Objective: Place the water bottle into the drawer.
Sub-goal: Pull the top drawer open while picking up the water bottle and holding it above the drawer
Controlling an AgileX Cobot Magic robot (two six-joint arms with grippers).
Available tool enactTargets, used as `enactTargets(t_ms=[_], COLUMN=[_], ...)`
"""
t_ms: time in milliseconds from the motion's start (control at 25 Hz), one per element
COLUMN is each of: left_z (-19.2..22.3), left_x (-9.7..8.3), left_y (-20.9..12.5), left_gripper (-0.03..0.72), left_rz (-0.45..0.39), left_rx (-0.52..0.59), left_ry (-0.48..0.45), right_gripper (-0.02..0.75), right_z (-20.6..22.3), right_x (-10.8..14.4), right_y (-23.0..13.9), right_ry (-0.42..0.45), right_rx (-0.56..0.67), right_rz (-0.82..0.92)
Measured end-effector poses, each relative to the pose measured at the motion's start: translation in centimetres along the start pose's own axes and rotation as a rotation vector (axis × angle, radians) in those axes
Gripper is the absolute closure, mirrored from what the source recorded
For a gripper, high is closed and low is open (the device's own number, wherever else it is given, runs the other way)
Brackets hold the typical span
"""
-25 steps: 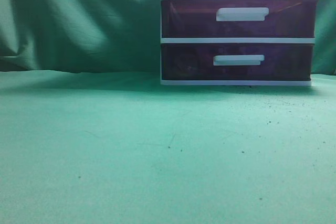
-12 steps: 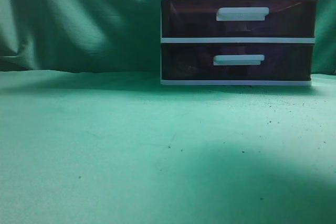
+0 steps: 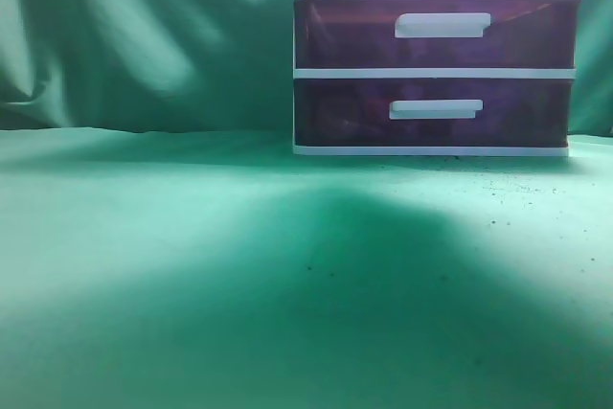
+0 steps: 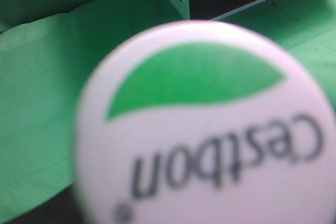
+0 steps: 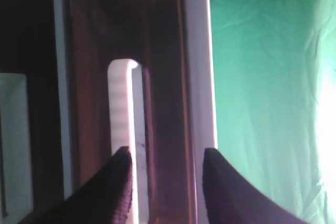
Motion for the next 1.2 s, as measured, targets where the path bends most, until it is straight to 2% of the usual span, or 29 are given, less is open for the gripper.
enactTargets(t_ms=[320,560,960,1000,1120,1200], left_z=[0.0,0.0,0.2,0.2,0.2,0.2], left_x=[0.5,0.6,0.7,0.7,0.7,0.7], left_y=[0.0,0.0,0.0,0.0,0.0,0.0], left_gripper=[0.367,0.367,0.367,0.367,0.367,0.367], left_rz=[0.037,0.046,0.050,0.050,0.050,0.051], left_rx=[0.001,0.001,0.005,0.005,0.005,0.005], left_ry=[0.034,0.043,0.047,0.047,0.047,0.048], right_gripper=[0.453,0.453,0.453,0.521,0.649,0.643], right_z=[2.2,3.0,3.3,3.3,3.3,3.3], right_x=[0.4,2.4,2.1,2.1,1.9,1.9], right_y=[0.1,0.1,0.1,0.1,0.0,0.0], right_ry=[0.019,0.082,0.054,0.054,0.041,0.039], right_rx=[-0.010,-0.009,-0.015,-0.015,-0.013,-0.013], right_rz=[-0.050,-0.061,-0.062,-0.062,-0.062,-0.060])
Point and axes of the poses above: a point on each arm's last joint axis where the gripper is mounted, z pointing out along that axis toward the gripper, x along the wrist's bending axis when the last joint is at zero, y = z × x, the point moved 5 cm from there along z, pointing out along that axis toward the gripper, and after that the axes turned 9 degrees about -z, right-handed, at the moved point
